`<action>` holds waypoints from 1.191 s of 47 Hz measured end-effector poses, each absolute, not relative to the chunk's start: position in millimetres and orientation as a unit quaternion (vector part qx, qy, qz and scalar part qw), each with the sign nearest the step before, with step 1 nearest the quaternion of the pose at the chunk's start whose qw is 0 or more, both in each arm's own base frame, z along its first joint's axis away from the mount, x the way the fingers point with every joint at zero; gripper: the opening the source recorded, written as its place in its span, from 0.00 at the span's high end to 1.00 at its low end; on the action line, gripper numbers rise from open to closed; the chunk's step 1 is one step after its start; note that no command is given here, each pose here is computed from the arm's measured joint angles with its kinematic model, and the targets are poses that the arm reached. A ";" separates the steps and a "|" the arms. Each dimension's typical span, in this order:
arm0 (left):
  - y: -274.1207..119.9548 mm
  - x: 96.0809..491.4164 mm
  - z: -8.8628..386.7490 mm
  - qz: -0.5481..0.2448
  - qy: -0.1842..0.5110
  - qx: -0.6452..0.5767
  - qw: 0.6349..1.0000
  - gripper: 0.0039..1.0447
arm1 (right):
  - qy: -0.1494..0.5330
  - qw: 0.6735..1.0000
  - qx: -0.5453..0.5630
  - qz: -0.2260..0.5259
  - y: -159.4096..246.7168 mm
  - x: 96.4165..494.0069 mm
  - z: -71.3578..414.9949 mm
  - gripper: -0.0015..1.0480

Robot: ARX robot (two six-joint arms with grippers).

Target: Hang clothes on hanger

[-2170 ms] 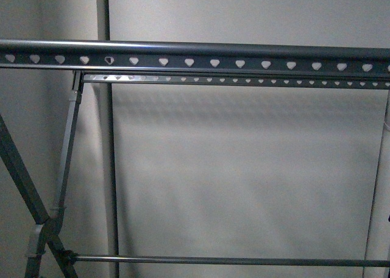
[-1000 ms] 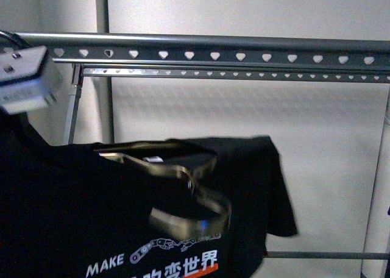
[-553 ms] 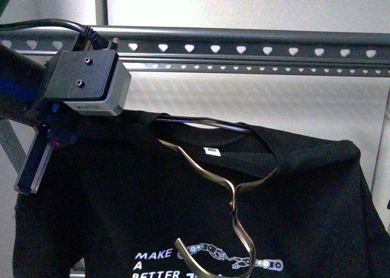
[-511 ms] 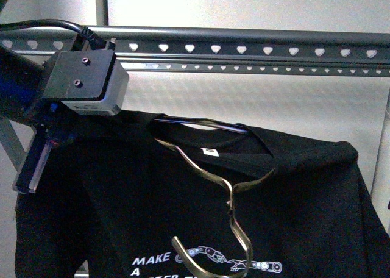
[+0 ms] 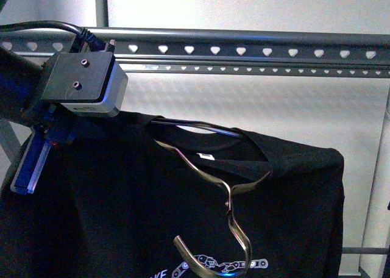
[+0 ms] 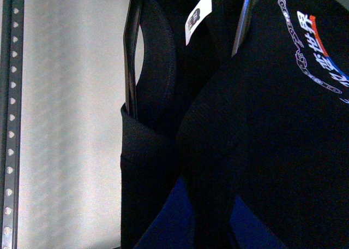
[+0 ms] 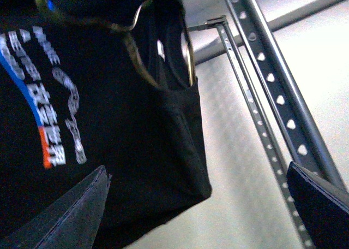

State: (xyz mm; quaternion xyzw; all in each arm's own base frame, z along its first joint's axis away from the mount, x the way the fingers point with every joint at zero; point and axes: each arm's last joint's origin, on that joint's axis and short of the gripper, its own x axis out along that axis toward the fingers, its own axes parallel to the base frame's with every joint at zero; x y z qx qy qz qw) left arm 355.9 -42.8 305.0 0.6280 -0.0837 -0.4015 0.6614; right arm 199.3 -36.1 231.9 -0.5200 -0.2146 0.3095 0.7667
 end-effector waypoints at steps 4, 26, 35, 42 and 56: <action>-42.7 355.9 305.0 -0.401 -0.083 0.628 0.661 0.96 | -0.228 0.707 -0.602 0.292 -28.7 224.3 233.0 0.07; -42.6 355.9 305.0 -0.401 -0.083 0.628 0.661 0.96 | -0.178 0.670 -0.666 0.275 11.1 304.2 226.6 0.07; -42.8 355.9 305.0 -0.401 -0.083 0.628 0.661 0.96 | -0.170 0.682 -0.658 0.269 26.1 327.4 220.4 0.07; -42.8 355.9 305.0 -0.401 -0.083 0.628 0.661 0.96 | -0.175 0.693 -0.655 0.246 35.6 350.4 220.9 0.14; -42.7 356.0 305.8 -0.401 -0.085 0.628 0.661 0.96 | -0.190 0.729 -0.624 0.207 40.6 371.7 232.4 0.58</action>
